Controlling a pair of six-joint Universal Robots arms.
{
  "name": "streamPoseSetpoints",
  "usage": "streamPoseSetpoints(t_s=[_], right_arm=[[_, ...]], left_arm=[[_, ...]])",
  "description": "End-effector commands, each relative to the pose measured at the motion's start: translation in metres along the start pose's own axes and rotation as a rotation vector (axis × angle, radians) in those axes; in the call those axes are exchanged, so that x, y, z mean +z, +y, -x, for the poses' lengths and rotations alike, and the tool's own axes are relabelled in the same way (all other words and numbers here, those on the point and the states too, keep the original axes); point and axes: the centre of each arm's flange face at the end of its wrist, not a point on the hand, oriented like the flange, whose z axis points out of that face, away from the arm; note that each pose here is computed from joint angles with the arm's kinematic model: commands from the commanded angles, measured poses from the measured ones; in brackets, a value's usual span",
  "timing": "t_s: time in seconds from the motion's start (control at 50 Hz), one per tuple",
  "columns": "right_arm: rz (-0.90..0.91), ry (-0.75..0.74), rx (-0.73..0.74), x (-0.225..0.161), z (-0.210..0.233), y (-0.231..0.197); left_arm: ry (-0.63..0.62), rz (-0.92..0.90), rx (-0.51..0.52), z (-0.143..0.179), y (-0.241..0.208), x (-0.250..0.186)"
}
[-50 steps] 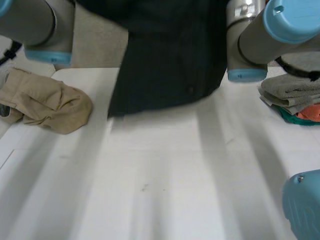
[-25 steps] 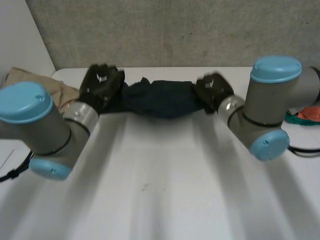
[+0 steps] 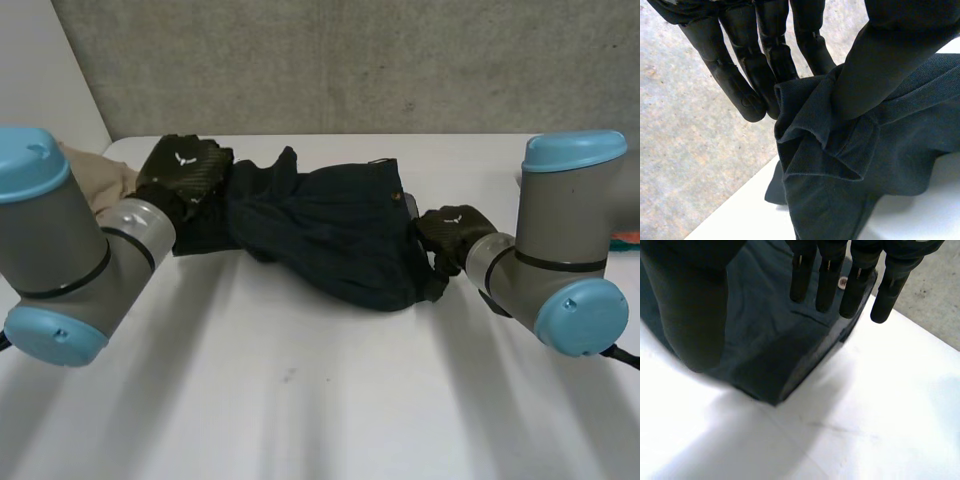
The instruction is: Fold the laundry.
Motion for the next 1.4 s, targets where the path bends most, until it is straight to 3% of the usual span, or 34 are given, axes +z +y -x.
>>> streamPoseSetpoints(t_s=[0.02,0.42,0.6,0.7,0.78,0.92,1.04,1.12,1.24,1.32,1.4], right_arm=[[0.015,-0.052,-0.132,-0.002,0.011,0.015],[-0.099,0.012,-0.21,0.047,0.046,0.035],[-0.175,0.158,-0.231,0.054,0.022,0.014],[-0.225,0.225,-0.207,0.024,-0.001,-0.018],[-0.162,0.172,-0.279,-0.016,-0.014,-0.031],[0.138,-0.099,-0.486,-0.114,-0.024,-0.026],[0.347,-0.308,-0.502,-0.147,-0.015,-0.006],[0.413,-0.357,-0.52,-0.132,-0.008,0.014],[0.418,-0.313,-0.552,-0.102,-0.004,0.022],[0.313,-0.204,-0.558,-0.07,-0.006,0.004],[0.115,0.022,-0.52,-0.039,-0.026,-0.045]], left_arm=[[-0.018,0.009,-0.029,0.008,-0.011,0.008],[-0.026,0.005,-0.07,0.012,-0.037,0.002],[-0.023,0.028,-0.081,0.011,-0.033,-0.002],[-0.01,0.098,-0.085,0.011,-0.023,-0.015],[0.028,0.182,-0.068,0.007,-0.017,-0.036],[0.27,0.488,0.065,-0.017,0.001,-0.11],[0.454,0.62,0.068,-0.04,0.014,-0.145],[0.448,0.634,0.087,-0.045,0.034,-0.125],[0.381,0.602,0.121,-0.041,0.04,-0.084],[0.333,0.494,0.147,-0.04,0.019,-0.051],[0.196,0.284,0.172,-0.022,-0.026,-0.01]])
